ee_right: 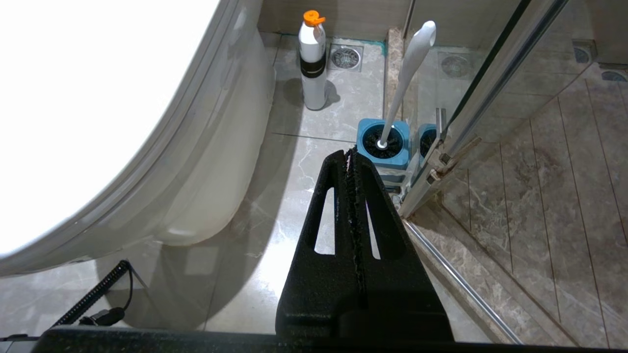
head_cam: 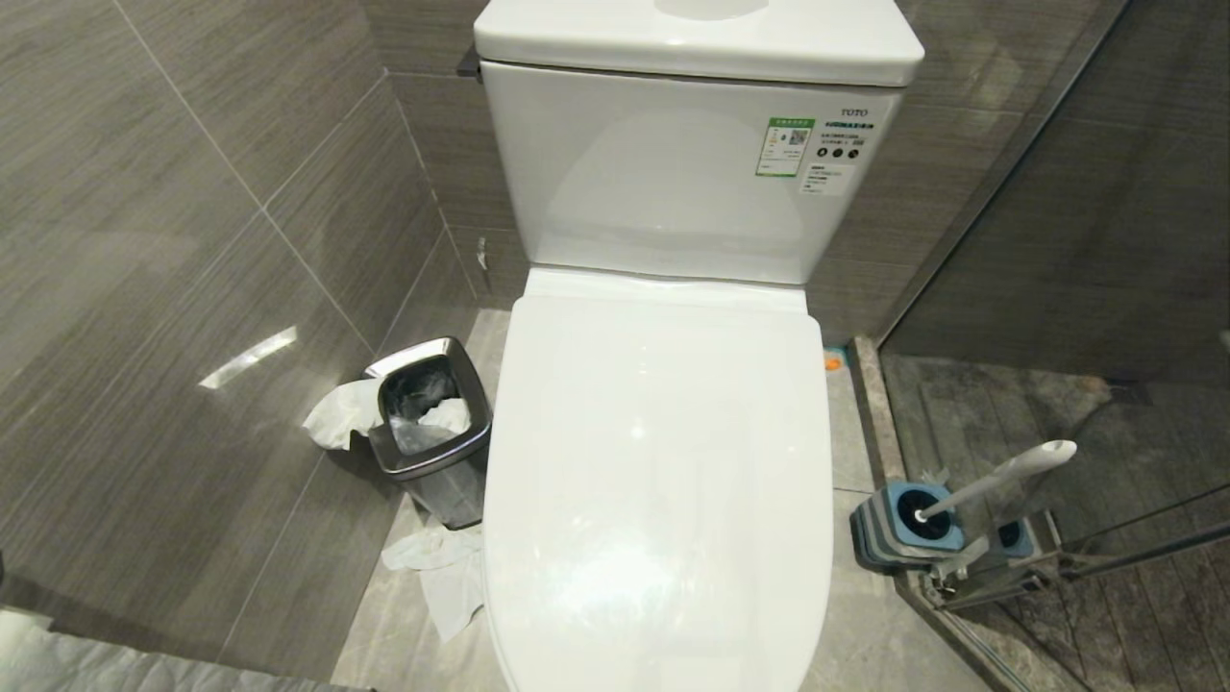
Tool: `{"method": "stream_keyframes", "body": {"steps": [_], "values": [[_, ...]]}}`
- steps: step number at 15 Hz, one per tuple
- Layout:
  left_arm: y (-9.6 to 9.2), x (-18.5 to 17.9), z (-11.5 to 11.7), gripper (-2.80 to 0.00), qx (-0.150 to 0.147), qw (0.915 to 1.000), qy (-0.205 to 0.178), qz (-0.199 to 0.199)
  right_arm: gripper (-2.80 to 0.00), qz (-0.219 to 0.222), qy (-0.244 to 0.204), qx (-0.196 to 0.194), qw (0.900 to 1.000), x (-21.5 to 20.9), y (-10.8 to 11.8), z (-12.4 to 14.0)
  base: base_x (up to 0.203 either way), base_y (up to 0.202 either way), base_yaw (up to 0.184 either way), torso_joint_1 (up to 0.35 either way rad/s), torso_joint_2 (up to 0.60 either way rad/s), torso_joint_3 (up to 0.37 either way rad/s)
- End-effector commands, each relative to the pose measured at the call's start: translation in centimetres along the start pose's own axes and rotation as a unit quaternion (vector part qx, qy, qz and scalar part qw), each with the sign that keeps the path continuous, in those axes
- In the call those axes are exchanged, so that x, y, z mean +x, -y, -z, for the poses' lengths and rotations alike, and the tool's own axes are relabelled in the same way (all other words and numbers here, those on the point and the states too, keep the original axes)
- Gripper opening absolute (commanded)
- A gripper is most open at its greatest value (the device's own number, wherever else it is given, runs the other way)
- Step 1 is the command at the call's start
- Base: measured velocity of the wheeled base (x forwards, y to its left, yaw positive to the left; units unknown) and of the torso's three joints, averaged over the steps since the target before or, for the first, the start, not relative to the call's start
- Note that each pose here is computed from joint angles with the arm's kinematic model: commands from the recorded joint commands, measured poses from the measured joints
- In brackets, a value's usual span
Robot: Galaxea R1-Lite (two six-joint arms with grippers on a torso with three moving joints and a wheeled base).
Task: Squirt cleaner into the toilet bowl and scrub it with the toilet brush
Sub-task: Use the left hand to lift the toilet lid slightly
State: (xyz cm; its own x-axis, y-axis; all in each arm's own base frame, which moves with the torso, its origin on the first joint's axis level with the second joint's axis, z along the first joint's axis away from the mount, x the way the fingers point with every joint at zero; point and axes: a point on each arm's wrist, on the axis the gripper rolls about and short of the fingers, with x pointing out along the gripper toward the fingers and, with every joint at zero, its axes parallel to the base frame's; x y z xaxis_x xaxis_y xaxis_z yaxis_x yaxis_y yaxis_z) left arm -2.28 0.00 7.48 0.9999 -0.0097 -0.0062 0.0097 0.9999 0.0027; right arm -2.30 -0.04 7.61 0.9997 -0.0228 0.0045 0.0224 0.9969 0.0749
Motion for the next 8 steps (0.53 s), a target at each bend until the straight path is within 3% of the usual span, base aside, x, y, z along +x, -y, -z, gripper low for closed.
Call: {"method": "stream_keyframes", "body": {"steps": [1, 8], "values": [[0.00, 0.01, 0.04, -2.80, 0.000, 1.0000, -0.001, 0.000, -2.80, 0.000, 0.000, 0.000, 1.000, 0.01, 0.00, 0.00, 0.000, 0.000, 0.000, 0.000, 0.00, 0.000], [0.00, 0.01, 0.04, -2.80, 0.000, 1.0000, -0.001, 0.000, -2.80, 0.000, -0.001, 0.000, 1.000, 0.01, 0.00, 0.02, 0.000, 0.000, 0.000, 0.000, 0.00, 0.000]]}}
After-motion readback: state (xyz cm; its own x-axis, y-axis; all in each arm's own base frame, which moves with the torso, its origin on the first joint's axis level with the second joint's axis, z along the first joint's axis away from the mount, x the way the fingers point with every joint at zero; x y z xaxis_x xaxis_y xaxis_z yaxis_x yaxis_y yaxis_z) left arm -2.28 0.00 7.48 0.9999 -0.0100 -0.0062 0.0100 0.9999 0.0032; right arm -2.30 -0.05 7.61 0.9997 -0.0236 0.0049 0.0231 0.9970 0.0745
